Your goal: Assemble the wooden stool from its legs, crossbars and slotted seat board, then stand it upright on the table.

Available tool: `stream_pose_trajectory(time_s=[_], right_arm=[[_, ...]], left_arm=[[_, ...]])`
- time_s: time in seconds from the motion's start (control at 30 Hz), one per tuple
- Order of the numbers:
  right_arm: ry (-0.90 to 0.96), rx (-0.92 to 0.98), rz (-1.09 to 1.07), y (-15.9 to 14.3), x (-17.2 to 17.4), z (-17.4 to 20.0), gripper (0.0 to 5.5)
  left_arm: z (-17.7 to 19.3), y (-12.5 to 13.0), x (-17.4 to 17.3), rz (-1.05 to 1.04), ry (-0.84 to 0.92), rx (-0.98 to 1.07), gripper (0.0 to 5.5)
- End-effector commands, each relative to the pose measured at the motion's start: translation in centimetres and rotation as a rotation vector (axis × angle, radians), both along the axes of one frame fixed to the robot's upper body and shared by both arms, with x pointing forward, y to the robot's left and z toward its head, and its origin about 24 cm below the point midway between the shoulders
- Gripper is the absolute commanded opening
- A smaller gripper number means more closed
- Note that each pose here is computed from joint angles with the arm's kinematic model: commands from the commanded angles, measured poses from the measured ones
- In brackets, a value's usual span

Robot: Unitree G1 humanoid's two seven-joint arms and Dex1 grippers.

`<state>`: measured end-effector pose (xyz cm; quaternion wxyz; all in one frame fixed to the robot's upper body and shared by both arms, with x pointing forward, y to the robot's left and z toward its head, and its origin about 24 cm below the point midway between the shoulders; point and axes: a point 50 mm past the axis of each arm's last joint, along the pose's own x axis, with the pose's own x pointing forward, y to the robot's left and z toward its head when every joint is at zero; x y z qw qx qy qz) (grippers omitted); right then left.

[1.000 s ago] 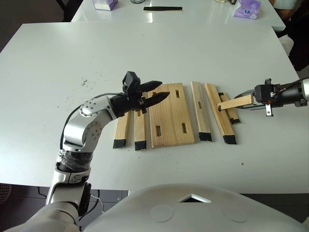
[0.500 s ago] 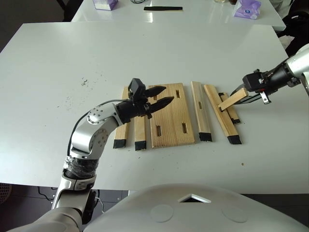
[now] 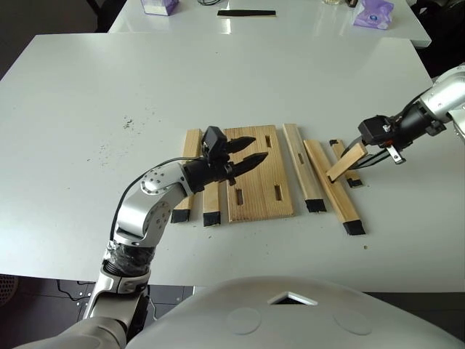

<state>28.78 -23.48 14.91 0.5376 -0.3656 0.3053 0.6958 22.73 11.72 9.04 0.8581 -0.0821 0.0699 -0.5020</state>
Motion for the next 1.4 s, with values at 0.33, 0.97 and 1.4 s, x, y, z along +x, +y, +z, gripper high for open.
stream_pose_trajectory(time_s=[0.33, 0.97, 1.4], right_arm=[[0.016, 0.031, -0.048, -0.5, -1.5, -1.9, 1.30], [-0.176, 0.257, -0.342, -1.8, -2.9, -1.5, 2.24], [-0.129, 0.862, -0.624, -1.9, -4.4, 5.3, 2.24]], left_arm=[[-0.6, -0.1, -0.2, 0.010, 0.003, 0.028, 2.62], [-0.7, 0.8, 0.3, 0.024, 0.000, 0.053, 2.62], [-0.4, 1.3, 0.6, 0.015, -0.012, 0.070, 2.62]])
